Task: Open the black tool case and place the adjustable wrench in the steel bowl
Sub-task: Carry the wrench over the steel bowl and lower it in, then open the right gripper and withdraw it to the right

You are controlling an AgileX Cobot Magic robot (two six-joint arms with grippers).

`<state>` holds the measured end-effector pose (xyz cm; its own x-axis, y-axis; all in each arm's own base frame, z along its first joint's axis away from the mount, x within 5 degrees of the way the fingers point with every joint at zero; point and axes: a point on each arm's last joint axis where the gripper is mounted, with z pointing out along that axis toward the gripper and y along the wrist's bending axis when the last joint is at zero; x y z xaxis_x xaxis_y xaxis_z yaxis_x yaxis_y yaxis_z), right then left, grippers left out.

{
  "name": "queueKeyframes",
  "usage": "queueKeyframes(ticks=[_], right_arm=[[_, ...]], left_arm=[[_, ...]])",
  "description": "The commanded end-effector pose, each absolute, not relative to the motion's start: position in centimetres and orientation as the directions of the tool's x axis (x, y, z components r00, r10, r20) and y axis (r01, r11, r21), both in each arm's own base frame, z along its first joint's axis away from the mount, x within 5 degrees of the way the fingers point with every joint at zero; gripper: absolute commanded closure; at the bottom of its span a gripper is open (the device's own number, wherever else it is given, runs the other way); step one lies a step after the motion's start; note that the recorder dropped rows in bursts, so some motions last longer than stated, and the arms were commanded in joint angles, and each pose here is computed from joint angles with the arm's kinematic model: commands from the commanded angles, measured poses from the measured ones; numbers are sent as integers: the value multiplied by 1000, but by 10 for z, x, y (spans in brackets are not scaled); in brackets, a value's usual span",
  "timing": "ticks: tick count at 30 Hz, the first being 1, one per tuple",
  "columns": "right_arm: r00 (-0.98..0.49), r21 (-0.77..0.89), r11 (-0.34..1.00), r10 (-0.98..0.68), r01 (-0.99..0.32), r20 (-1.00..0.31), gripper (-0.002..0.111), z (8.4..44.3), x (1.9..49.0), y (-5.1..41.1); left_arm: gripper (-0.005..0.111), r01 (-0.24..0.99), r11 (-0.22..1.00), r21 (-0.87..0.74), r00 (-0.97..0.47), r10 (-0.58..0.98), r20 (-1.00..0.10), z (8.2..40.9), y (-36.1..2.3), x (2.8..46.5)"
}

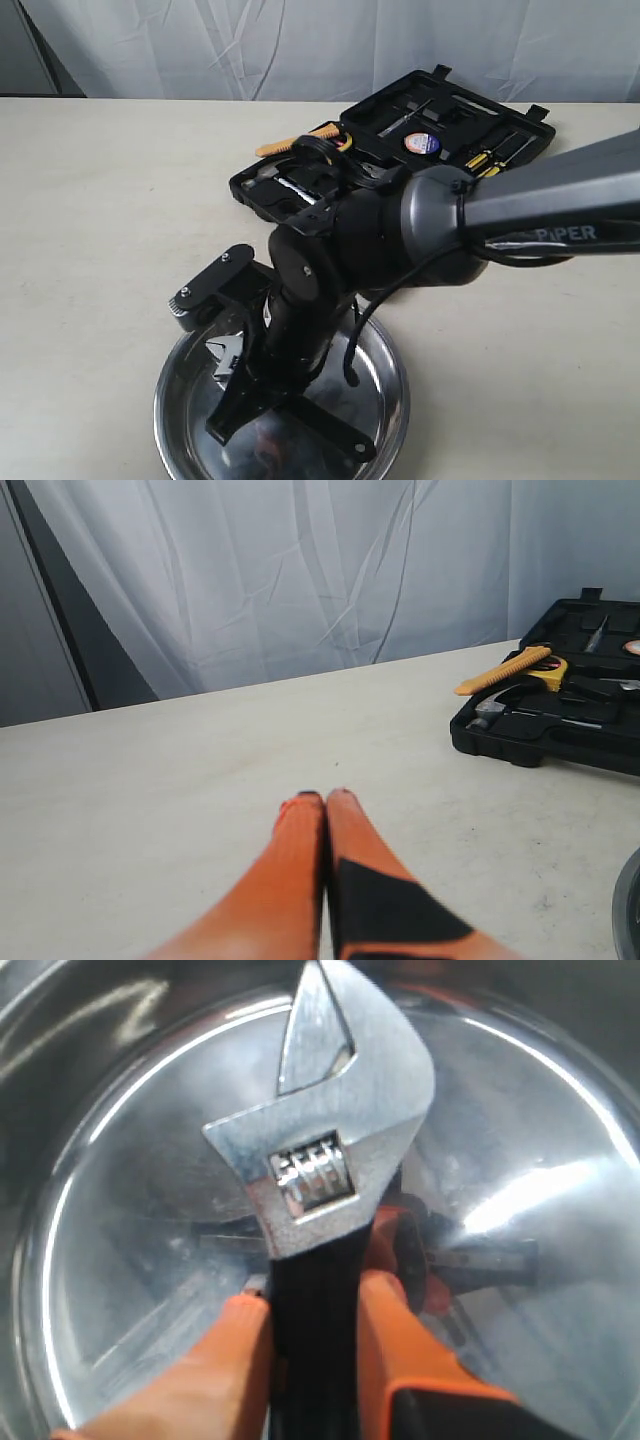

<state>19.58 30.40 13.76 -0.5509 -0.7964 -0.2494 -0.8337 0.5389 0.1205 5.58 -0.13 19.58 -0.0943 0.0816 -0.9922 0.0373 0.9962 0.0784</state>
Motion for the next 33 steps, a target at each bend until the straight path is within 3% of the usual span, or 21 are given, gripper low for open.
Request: queueKeyframes(ticks=[1,3,5,6,8,9,13,18,27,33], right_arm=[[-548,123,535,-803,-836,-232,109,139,194,302],[-547,122,534,-806,-837,-226,108,139,193,302],[-548,124,534,-808,-837,-218,91,139,193,301],[-548,125,533,-810,-837,-211,72,139,192,301],[-556,133,540,-804,-831,-211,50,139,192,301],[-563,140,546,-798,-826,-213,49,140,192,301],[-565,145,547,-784,-824,-257,66,156,191,301],[-542,143,533,-747,-834,-385,107,204,186,293],[-461,132,507,-606,-852,-648,108,304,152,244],[-429,142,483,-558,-864,-710,108,340,124,207]], left_arm=[[106,41,996,76,-90,80,-993,197,-2,56],[106,41,996,76,-90,80,-993,197,-2,56],[106,41,996,76,-90,80,-993,197,-2,56],[106,41,996,76,-90,80,-993,197,-2,56],[106,41,996,76,-90,80,-993,197,-2,56],[106,41,996,76,-90,80,-993,197,-2,56],[106,41,996,76,-90,80,-993,197,-2,56],[106,41,996,76,-90,80,-993,197,-2,56],[106,41,996,76,-90,80,-993,197,-2,56],[106,41,996,76,-90,80,-993,197,-2,56]])
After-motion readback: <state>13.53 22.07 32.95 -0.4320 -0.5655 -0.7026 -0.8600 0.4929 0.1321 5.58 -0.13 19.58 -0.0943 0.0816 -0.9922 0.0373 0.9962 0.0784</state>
